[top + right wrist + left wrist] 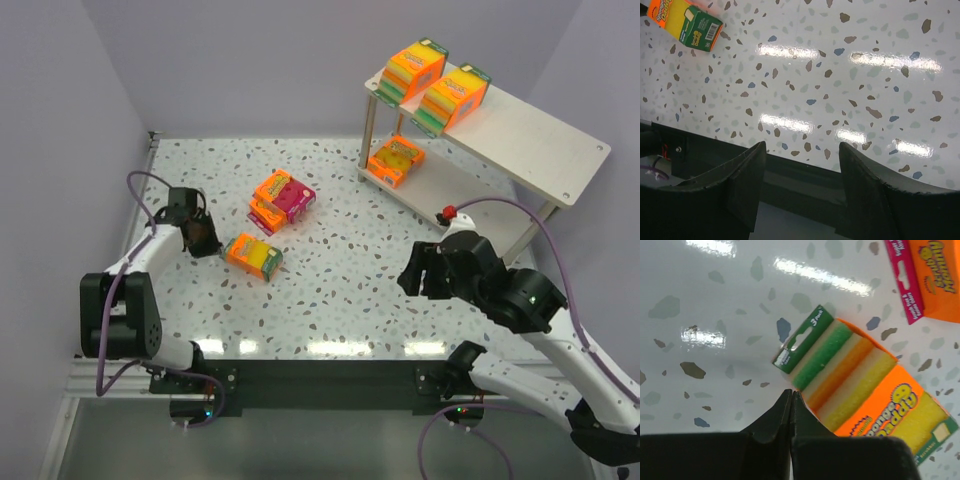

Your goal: Place and organize the cleaning sponges onto the shelf

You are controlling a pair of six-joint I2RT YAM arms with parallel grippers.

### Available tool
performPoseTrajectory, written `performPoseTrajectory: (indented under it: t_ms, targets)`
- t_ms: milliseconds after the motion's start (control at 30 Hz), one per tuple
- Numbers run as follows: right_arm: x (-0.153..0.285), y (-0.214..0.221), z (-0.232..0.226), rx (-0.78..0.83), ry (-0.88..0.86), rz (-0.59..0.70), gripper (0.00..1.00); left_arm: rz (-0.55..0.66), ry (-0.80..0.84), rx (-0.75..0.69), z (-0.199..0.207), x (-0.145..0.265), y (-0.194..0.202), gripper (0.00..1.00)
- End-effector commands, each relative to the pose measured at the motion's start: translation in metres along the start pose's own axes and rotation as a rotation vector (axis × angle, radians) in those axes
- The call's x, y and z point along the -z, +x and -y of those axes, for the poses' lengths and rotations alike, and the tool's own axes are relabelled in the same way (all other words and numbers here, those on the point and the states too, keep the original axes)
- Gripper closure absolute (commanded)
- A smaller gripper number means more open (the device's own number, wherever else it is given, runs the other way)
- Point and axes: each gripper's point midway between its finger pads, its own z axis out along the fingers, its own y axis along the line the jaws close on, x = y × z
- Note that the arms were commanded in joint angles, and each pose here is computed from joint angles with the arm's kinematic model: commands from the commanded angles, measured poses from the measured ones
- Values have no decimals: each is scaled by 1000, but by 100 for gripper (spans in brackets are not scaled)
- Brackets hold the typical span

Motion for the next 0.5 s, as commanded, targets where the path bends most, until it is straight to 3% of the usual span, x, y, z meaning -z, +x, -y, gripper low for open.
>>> performPoseTrajectory:
  t_ms: [0,267,467]
  targets:
    - [-3,-6,-7,17,-26,10,37,63,-47,16,-17,-10,-1,100]
    - [-7,-3,-11,18,-42,-2,38,67,71,9,-5,-16,23,100]
    - [-10,0,-13,12,-49,-14,39,173,-153,69,-43,9,13,100]
